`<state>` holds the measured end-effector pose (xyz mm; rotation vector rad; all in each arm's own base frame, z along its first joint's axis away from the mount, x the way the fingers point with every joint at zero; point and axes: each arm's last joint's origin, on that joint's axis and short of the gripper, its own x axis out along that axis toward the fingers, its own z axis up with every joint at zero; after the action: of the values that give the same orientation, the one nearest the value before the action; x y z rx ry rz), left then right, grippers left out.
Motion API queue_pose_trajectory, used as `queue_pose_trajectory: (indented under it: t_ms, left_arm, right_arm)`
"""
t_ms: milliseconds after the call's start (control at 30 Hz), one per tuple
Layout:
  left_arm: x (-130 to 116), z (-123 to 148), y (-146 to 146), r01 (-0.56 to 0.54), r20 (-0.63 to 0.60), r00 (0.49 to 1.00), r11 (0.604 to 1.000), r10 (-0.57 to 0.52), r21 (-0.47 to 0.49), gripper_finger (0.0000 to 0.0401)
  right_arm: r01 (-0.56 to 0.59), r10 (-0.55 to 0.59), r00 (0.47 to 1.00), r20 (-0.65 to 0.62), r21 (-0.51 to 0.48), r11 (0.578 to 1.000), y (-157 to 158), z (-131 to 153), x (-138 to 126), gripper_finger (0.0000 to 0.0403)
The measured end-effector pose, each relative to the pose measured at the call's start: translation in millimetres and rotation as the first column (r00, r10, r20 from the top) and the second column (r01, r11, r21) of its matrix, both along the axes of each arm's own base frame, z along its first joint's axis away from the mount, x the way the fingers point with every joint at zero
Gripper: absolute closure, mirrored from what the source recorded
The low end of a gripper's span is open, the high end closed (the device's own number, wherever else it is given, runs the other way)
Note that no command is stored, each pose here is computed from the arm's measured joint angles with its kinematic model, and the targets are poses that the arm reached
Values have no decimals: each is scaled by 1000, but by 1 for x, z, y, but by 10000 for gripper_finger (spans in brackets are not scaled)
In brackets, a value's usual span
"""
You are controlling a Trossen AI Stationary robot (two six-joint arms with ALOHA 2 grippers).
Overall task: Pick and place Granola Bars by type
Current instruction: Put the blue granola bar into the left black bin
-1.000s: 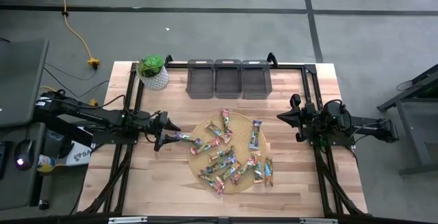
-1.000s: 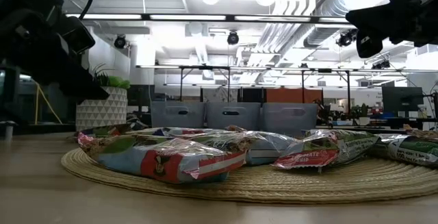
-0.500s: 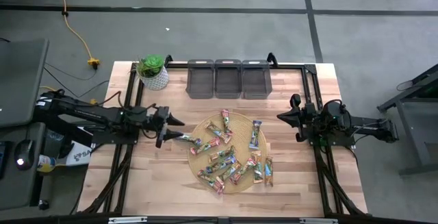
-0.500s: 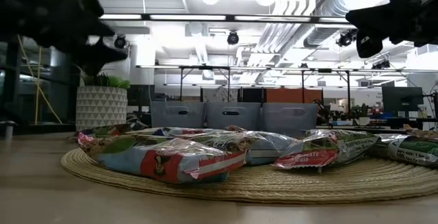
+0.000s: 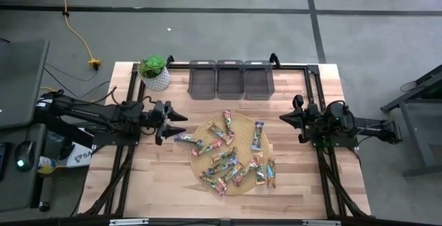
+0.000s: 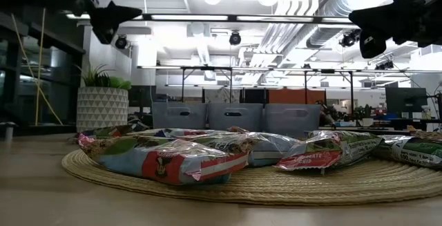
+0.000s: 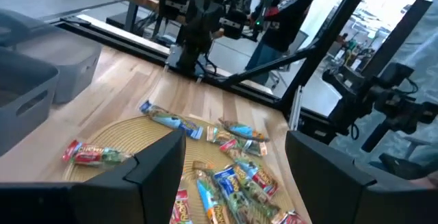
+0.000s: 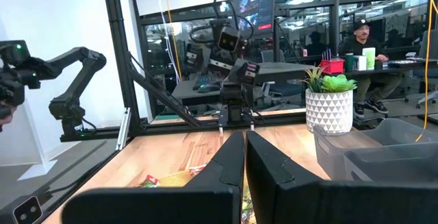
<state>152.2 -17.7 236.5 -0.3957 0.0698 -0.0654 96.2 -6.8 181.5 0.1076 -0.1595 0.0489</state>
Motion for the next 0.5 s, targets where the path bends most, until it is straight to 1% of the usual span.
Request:
queue_pose_trajectory:
  t_ms: [67,133,167,233,367,500]
  left_arm:
    - [0,3,0,0,8,1000,1000,0,-3,153]
    - [0,6,0,3,15,1000,1000,-3,-30,153]
    - [0,8,-1,15,18,1000,999,-15,-47,153]
    - [0,13,-2,59,33,998,997,-57,-53,153]
    - [0,26,-4,135,76,988,991,-134,-19,153]
    - [-1,40,-4,132,118,984,991,-136,36,153]
  right_arm:
    - [0,0,1000,0,0,1000,0,0,0,402]
    - [0,0,1000,0,0,1000,0,0,0,402]
    - [0,0,1000,0,0,1000,0,0,0,402]
    - [0,0,1000,0,0,1000,0,0,0,402]
    - [0,0,1000,0,0,1000,0,0,0,402]
    - [0,0,1000,0,0,1000,0,0,0,402]
